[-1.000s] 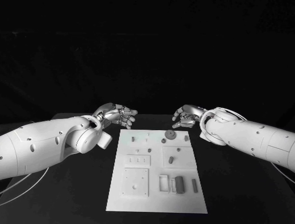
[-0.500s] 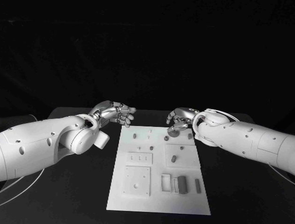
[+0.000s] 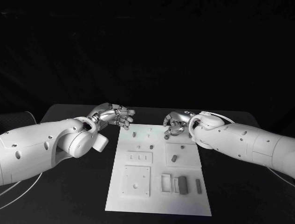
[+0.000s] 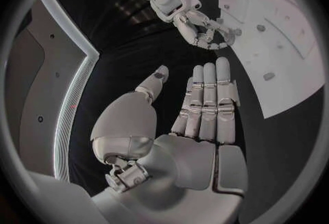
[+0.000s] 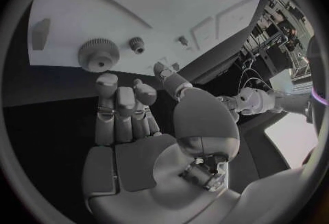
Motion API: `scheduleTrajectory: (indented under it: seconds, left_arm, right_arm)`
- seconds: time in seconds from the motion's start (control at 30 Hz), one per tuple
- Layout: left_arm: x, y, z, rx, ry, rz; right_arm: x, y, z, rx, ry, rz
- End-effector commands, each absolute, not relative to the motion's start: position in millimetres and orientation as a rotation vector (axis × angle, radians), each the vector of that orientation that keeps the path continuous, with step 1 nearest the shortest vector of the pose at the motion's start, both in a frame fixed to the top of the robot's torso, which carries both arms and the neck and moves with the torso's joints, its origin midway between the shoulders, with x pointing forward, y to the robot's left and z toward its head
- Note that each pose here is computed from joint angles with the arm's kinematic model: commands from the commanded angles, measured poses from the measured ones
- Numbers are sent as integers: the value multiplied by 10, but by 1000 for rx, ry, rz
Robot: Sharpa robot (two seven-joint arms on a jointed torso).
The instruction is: Assemble the parts on the task board
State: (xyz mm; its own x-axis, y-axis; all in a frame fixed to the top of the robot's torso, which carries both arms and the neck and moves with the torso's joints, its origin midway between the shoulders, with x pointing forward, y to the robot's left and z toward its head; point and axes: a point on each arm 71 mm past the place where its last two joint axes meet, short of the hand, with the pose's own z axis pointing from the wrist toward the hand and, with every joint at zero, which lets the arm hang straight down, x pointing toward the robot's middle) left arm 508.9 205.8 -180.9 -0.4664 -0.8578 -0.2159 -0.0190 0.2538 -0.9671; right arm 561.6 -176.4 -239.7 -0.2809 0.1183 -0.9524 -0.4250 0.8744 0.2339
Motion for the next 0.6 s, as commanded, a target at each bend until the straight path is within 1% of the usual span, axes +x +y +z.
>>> scheduleTrajectory:
  seconds: [0.03, 0.33, 0.6]
  left_arm:
    - [5084, 2021, -1802, -852, 1728, -1351]
    - [5094, 2023, -1805, -869, 1728, -1356]
    - [5093, 2022, -1800, -877, 1731, -1361]
  right_arm:
    - [5605, -1748, -2419, -276, 1793, 507]
    - [5595, -1773, -2431, -289, 1807, 488]
    - [5569, -1730, -2524, -304, 1815, 474]
